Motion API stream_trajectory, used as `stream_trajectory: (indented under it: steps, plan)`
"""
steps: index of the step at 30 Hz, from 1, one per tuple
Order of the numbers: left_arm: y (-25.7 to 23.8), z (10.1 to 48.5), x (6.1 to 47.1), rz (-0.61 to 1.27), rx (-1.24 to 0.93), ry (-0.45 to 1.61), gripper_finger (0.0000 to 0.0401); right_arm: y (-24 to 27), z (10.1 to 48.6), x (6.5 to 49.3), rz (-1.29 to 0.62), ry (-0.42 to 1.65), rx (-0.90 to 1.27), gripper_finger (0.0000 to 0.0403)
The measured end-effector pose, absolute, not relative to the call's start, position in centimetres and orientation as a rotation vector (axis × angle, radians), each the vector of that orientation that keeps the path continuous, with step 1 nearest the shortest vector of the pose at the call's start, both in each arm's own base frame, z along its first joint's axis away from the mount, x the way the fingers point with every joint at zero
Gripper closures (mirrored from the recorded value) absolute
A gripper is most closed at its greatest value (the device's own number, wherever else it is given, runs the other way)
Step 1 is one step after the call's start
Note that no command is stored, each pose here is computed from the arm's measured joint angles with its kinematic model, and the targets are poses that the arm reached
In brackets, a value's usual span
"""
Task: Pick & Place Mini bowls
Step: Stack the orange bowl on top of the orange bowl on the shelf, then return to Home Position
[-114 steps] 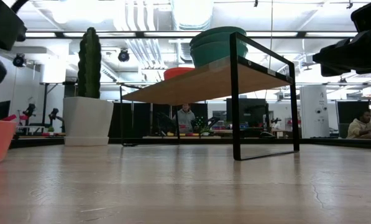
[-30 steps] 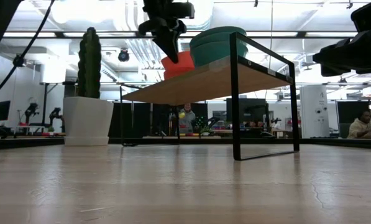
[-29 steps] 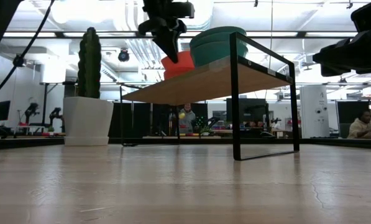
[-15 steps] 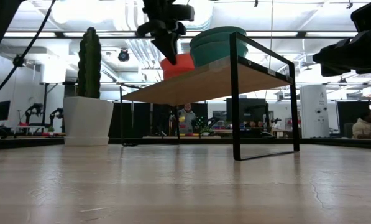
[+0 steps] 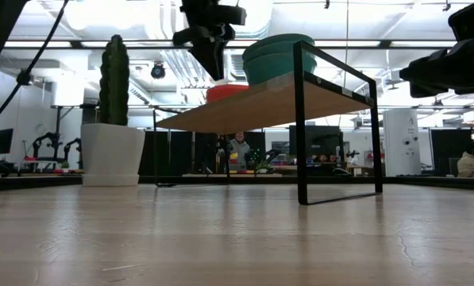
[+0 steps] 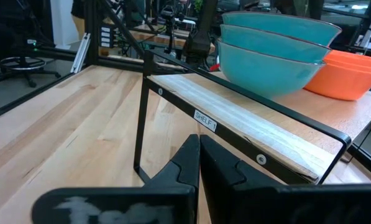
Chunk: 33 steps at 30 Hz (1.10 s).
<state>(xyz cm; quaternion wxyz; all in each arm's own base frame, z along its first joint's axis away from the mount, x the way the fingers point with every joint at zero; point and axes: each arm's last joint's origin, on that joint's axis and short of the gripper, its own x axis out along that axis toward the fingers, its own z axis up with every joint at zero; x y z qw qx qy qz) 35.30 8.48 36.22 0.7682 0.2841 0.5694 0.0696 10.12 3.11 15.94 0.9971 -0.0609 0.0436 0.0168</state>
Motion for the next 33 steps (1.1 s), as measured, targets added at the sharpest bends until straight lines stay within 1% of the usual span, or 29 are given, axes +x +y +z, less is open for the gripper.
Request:
stream_trajectory:
  steps: [4, 10, 13, 15, 17, 19, 21, 23, 28, 33]
  plan:
    - [7.9, 37.0, 35.0, 0.158, 0.634, 1.247, 0.0309, 3.1, 15.9, 10.1, 0.034, 0.087, -0.122, 0.0394]
    - [8.1, 38.4, 35.3, 0.224, 0.64, 1.165, 0.0309, 3.1, 15.9, 10.1, 0.034, 0.087, -0.122, 0.0394]
    - [8.0, 39.0, 35.2, 0.253, 0.58, 1.131, 0.0309, 3.1, 15.9, 10.1, 0.034, 0.088, -0.122, 0.0394]
    - [7.7, 39.4, 34.8, 0.19, 0.48, 1.084, 0.0311, 3.1, 15.9, 10.1, 0.034, 0.087, -0.122, 0.0394]
    - [7.4, 40.1, 34.2, 0.127, 0.364, 1.016, 0.0321, 3.1, 15.9, 10.1, 0.034, 0.087, -0.122, 0.0394]
    - [7.0, 40.6, 33.6, 0.093, 0.295, 0.982, 0.0343, 3.1, 15.9, 10.1, 0.034, 0.087, -0.122, 0.0394]
    - [6.4, 41.0, 33.1, 0.078, 0.262, 0.957, 0.0378, 3.1, 15.9, 10.1, 0.034, 0.087, -0.122, 0.0394]
    - [5.7, 41.4, 32.5, 0.046, 0.222, 0.916, 0.0393, 3.1, 15.9, 10.1, 0.034, 0.087, -0.122, 0.0394]
    - [4.2, 41.2, 30.9, -0.097, 0.103, 0.788, 0.04, 3.1, 15.9, 10.1, 0.034, 0.087, -0.122, 0.0394]
    - [2.5, 39.8, 28.0, -0.1, 0.071, 0.626, 0.0401, 3.1, 15.9, 10.1, 0.034, 0.087, -0.122, 0.0394]
